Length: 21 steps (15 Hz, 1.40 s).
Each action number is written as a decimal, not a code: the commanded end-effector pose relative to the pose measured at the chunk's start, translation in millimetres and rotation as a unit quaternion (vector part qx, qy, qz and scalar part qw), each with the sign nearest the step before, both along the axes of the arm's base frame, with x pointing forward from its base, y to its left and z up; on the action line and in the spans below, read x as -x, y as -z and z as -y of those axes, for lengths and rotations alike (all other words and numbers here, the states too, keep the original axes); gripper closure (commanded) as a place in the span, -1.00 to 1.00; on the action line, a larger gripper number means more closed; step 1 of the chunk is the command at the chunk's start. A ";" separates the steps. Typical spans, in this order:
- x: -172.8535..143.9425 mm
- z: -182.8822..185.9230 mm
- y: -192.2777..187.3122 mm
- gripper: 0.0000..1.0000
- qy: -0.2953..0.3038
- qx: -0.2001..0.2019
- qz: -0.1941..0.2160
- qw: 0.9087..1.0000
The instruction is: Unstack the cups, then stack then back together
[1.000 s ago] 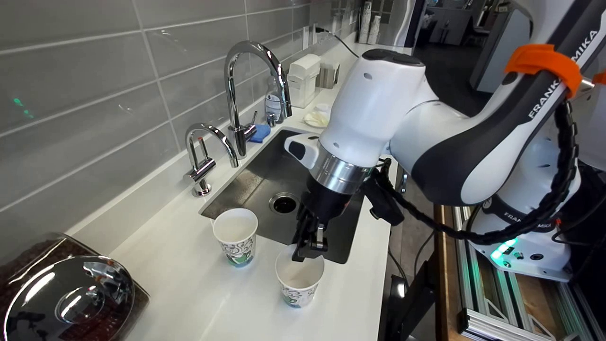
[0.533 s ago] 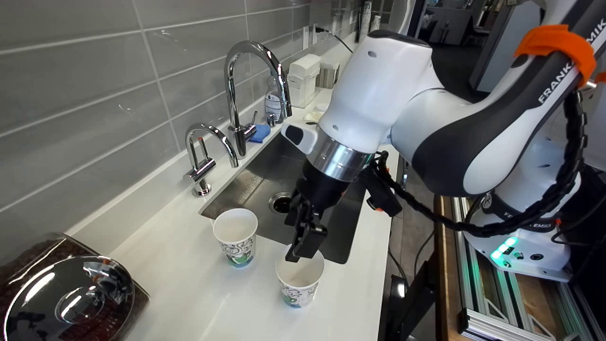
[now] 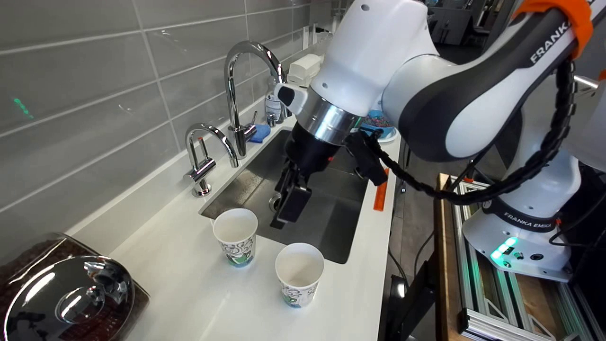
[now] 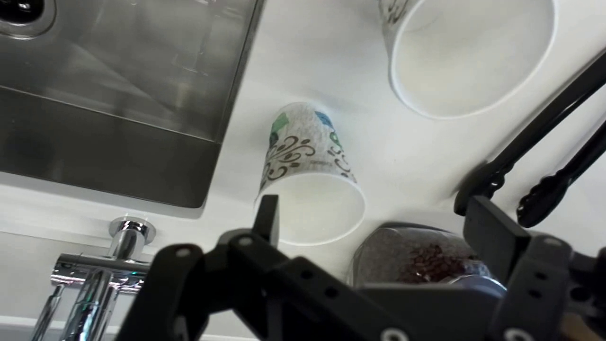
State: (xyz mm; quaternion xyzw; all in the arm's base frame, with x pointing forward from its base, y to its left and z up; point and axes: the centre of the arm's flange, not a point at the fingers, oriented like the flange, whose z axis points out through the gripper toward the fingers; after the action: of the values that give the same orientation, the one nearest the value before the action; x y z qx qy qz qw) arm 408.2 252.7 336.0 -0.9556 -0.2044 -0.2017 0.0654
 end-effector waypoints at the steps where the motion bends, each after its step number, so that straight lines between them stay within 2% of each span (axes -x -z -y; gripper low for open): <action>1: -25.7 2.4 -7.1 -1.00 0.027 0.025 -0.015 0.999; 7: -52.8 -4.2 -2.9 -1.00 0.042 0.046 -0.031 0.998; 16: -70.5 -17.1 33.8 -1.00 0.052 0.067 -0.046 0.995; 20: -78.7 -18.2 43.1 -0.72 0.065 0.070 -0.045 0.994; 21: -80.7 -18.0 45.6 -0.57 0.070 0.070 -0.045 0.994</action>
State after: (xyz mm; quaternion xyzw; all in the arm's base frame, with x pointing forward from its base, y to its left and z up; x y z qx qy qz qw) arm 478.3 261.8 302.1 -0.9751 -0.1620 -0.1512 0.0037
